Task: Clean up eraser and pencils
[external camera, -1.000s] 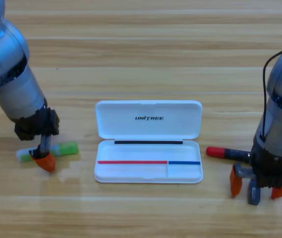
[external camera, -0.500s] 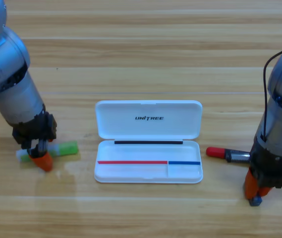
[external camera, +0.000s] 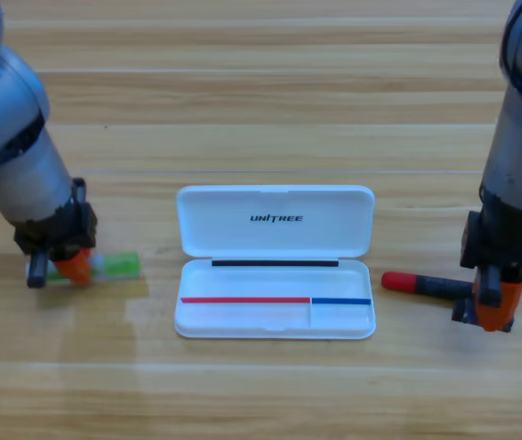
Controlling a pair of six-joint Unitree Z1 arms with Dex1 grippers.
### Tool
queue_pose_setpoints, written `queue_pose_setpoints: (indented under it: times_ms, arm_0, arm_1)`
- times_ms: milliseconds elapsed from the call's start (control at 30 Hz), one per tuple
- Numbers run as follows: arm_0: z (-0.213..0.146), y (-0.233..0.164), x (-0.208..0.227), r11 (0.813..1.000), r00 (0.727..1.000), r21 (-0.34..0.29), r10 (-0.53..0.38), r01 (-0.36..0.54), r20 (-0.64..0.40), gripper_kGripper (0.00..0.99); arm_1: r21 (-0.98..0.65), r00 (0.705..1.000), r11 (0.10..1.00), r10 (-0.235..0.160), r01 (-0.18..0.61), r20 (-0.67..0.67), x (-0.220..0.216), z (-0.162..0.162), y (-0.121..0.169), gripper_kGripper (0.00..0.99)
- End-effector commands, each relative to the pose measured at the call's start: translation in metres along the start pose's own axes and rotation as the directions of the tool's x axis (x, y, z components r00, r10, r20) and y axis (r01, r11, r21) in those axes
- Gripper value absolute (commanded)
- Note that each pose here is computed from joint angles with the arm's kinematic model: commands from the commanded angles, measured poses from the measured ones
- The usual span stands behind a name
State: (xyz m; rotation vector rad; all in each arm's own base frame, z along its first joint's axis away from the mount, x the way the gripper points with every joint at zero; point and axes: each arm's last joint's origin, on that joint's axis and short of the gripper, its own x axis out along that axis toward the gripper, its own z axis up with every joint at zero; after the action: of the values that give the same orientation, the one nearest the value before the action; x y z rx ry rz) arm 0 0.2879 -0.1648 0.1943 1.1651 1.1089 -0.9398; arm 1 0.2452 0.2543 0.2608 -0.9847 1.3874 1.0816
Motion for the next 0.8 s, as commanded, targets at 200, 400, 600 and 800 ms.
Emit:
queue_pose_setpoints:
  times_ms: [200, 400, 600, 800]
  arm_0:
    - [-0.005, -0.009, -0.104, 0.993, 0.992, 0.029, 0.109, -0.111, 0.055, 0.000]
    - [0.017, -0.025, -0.128, 0.989, 0.988, 0.086, 0.113, -0.122, 0.102, 0.000]
    - [0.037, -0.036, -0.131, 0.986, 0.986, 0.115, 0.106, -0.121, 0.130, 0.000]
    - [0.049, -0.040, -0.129, 0.986, 0.989, 0.136, 0.085, -0.101, 0.118, 0.000]
  arm_1:
    - [-0.207, 0.999, 0.978, 0.030, -0.032, -0.013, 0.013, 0.031, -0.004, 0.000]
    - [-0.252, 1.000, 0.968, 0.019, -0.019, -0.002, 0.019, 0.058, -0.003, 0.000]
    - [-0.290, 1.000, 0.957, 0.013, -0.015, -0.010, 0.027, 0.083, 0.003, 0.000]
    - [-0.302, 1.000, 0.953, 0.002, -0.005, -0.012, 0.038, 0.106, 0.003, 0.000]
